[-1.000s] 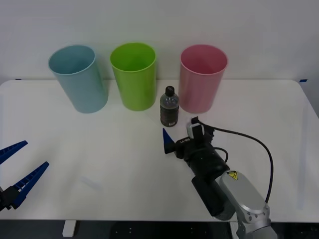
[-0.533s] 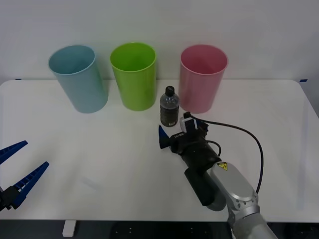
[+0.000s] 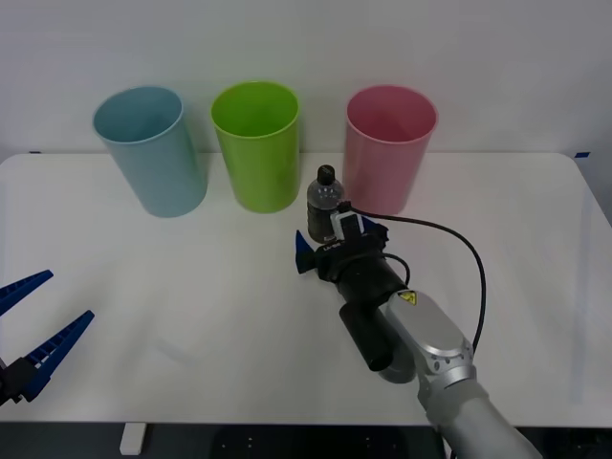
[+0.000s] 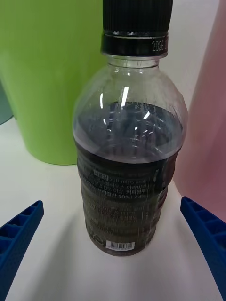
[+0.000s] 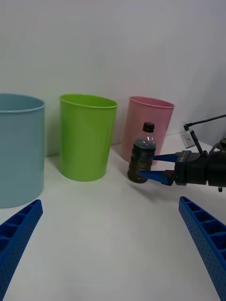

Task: Grasp the object on the table and drop it into the matching bin: aluminum can to the light blue bin, PET bottle to the pink bin.

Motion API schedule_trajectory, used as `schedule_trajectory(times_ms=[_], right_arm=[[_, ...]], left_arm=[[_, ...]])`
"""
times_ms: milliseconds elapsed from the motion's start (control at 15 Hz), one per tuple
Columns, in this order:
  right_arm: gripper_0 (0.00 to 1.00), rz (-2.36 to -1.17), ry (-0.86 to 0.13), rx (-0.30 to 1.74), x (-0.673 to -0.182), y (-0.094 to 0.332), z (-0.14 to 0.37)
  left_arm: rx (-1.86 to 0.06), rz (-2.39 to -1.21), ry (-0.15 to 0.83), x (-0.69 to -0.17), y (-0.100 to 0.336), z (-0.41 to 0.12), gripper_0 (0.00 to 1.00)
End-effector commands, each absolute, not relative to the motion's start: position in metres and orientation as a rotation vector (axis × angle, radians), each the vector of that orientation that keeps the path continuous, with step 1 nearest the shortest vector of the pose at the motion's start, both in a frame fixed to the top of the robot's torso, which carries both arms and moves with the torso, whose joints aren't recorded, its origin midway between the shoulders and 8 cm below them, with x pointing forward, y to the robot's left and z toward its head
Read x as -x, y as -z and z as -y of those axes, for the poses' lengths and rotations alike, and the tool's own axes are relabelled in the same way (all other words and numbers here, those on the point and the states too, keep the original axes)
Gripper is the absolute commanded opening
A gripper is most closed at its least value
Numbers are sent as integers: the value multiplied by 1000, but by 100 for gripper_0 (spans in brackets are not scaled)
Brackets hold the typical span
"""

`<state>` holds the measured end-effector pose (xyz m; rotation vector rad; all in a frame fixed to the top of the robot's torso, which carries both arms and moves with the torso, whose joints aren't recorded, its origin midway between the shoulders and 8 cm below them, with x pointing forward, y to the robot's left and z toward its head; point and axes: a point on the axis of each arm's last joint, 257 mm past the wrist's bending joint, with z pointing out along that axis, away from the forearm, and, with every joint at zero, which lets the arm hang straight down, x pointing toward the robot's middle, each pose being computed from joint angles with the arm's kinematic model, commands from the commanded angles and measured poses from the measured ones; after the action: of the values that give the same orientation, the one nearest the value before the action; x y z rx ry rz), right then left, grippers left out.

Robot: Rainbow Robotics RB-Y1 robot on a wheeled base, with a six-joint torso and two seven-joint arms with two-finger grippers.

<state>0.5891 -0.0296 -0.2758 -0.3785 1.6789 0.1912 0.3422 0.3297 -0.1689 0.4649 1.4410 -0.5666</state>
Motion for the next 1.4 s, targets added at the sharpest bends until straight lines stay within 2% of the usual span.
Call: schedule_trajectory(times_ms=[67,867,1000,1400], right_arm=[[100,-1688,-179,381,-598,275,27],[100,-1709,-141,391,-622,270,24],[0,-1711,-142,385,-623,270,25],[0,-1708,-131,395,-624,270,31]], left_arm=[[-465,-1441,567,-342,169,-330,100],[-465,-1441,567,-342,169,-330,100],[-465,-1441,567,-342,169,-330,100],[-465,-1441,567,-342,169,-330,100]])
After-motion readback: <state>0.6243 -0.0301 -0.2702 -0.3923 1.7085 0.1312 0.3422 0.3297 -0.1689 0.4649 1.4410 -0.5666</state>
